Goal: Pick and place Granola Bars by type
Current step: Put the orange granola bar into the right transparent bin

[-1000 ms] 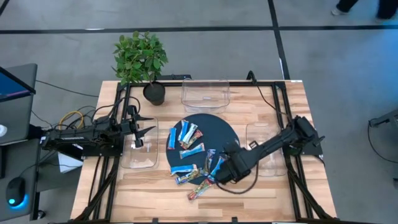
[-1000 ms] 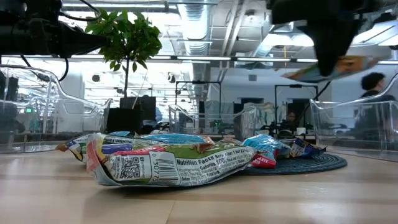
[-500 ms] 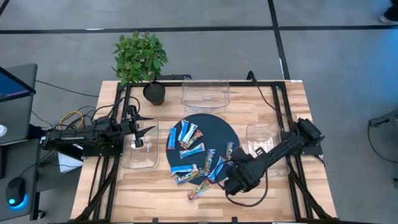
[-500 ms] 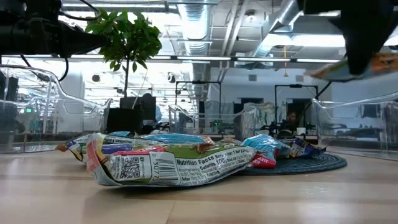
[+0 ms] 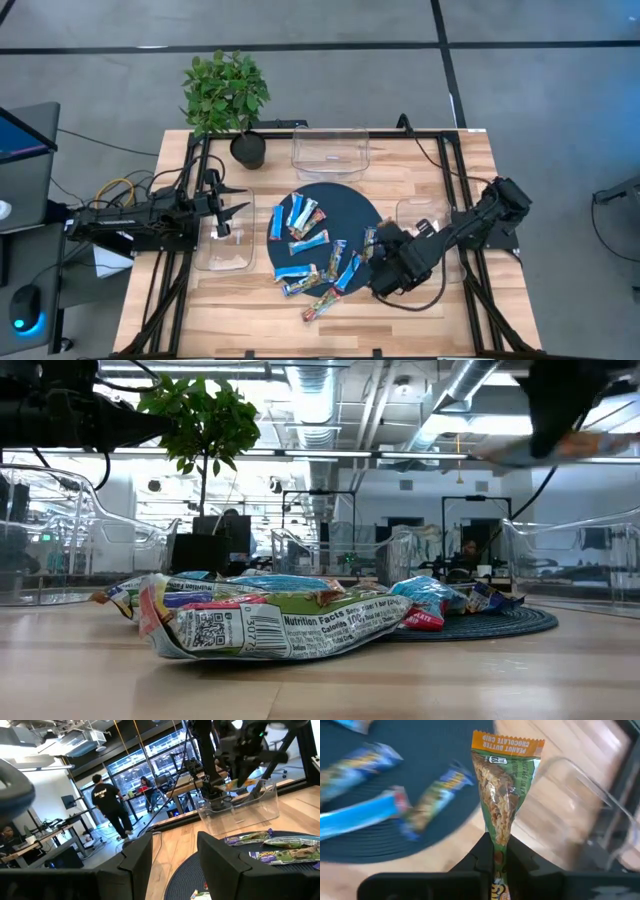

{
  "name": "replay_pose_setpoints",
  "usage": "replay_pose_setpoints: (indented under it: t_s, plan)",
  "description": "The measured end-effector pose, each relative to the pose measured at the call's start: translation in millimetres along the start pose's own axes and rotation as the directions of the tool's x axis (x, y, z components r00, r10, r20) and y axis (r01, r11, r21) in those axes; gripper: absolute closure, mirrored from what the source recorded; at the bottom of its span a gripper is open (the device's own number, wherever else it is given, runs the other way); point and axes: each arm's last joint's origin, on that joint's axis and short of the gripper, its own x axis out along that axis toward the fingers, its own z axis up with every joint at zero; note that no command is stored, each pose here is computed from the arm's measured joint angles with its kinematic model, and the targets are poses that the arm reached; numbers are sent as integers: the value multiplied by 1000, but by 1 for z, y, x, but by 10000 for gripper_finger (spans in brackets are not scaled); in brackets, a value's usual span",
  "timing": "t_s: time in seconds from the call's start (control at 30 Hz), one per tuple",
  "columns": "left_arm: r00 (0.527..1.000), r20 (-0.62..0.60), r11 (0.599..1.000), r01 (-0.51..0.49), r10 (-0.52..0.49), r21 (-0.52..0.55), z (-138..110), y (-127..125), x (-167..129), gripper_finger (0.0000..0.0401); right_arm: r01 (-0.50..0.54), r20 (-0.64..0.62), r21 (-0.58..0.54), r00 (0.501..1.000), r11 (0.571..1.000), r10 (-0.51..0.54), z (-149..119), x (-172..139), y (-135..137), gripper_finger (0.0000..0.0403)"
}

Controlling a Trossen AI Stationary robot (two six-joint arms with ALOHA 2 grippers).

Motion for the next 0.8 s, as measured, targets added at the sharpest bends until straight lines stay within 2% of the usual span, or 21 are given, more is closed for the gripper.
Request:
replay_pose_setpoints:
  t_s: [0.2,0.4,0.63,0.8]
  plan:
    - [1000,0,1000,0,0,1,0,0,0,250,95,-64,122,994,988,-88,-17,26,-33,376]
    - [1000,0,1000,0,0,2,0,0,0,250,113,-90,248,992,962,-93,-33,39,-53,374]
    - [1000,0,1000,0,0,3,0,0,0,250,140,-97,258,988,956,-118,-39,54,-54,369]
    - [1000,1,1000,0,0,3,0,0,0,250,167,-130,263,982,950,-136,-38,57,-56,342]
